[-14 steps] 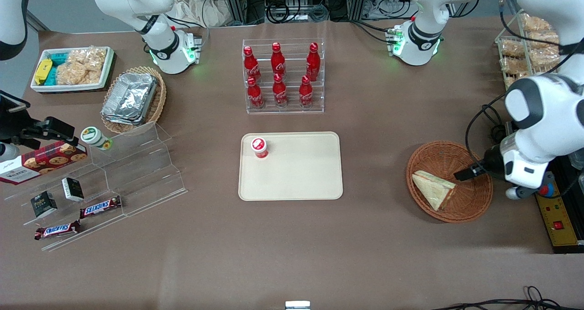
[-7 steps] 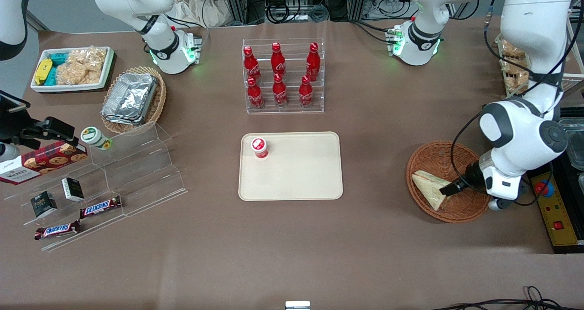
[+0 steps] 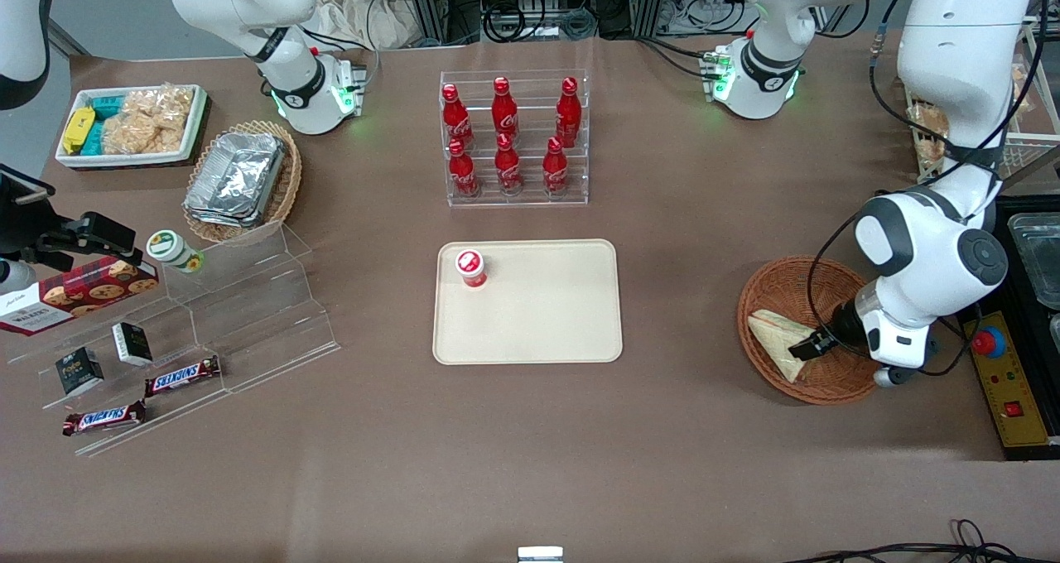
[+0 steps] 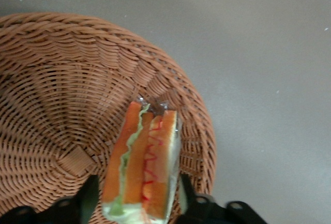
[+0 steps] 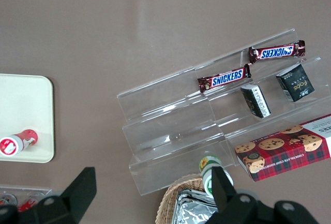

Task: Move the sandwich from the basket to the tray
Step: 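Close the left gripper on the wrapped sandwich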

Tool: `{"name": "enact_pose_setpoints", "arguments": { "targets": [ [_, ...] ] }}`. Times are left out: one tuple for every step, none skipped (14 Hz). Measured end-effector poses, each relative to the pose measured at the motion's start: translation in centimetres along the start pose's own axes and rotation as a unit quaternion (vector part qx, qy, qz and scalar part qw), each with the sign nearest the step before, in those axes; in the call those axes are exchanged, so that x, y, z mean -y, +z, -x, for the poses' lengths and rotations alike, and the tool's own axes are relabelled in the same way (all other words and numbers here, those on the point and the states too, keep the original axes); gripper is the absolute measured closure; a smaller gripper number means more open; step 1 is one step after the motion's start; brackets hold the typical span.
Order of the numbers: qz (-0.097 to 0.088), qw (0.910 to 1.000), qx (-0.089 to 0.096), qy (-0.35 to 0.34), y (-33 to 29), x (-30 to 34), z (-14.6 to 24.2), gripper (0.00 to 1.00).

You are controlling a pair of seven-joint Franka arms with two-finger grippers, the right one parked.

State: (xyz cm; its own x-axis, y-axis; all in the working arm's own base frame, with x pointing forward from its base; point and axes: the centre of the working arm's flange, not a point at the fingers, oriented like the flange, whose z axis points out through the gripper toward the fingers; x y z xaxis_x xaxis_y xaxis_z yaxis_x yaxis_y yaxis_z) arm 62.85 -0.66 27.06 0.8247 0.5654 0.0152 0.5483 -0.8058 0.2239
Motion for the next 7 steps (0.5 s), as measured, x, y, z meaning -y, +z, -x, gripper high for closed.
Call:
{"name": "enact_pose_setpoints", "arguments": {
  "targets": [
    [0.004, 1.0000, -0.005, -0.006, -0.5, -0.7, -0.1, 0.48],
    [0.009, 0.9999, -0.011, -0.008, -1.2, -1.4, -0.3, 0.56],
    [0.015, 0.9997, -0.018, -0.006, -2.1, -2.2, -0.4, 0.66],
    [0.021, 0.9995, -0.023, -0.003, -3.1, -3.0, -0.4, 0.74],
    [0.025, 0.9994, -0.023, 0.001, -4.5, -3.8, -0.4, 0.82],
    [0.027, 0.9995, -0.017, 0.007, -6.3, -4.6, -0.3, 0.84],
    [0.022, 0.9996, -0.007, 0.017, -8.7, -5.4, -0.3, 0.84]
  ]
}}
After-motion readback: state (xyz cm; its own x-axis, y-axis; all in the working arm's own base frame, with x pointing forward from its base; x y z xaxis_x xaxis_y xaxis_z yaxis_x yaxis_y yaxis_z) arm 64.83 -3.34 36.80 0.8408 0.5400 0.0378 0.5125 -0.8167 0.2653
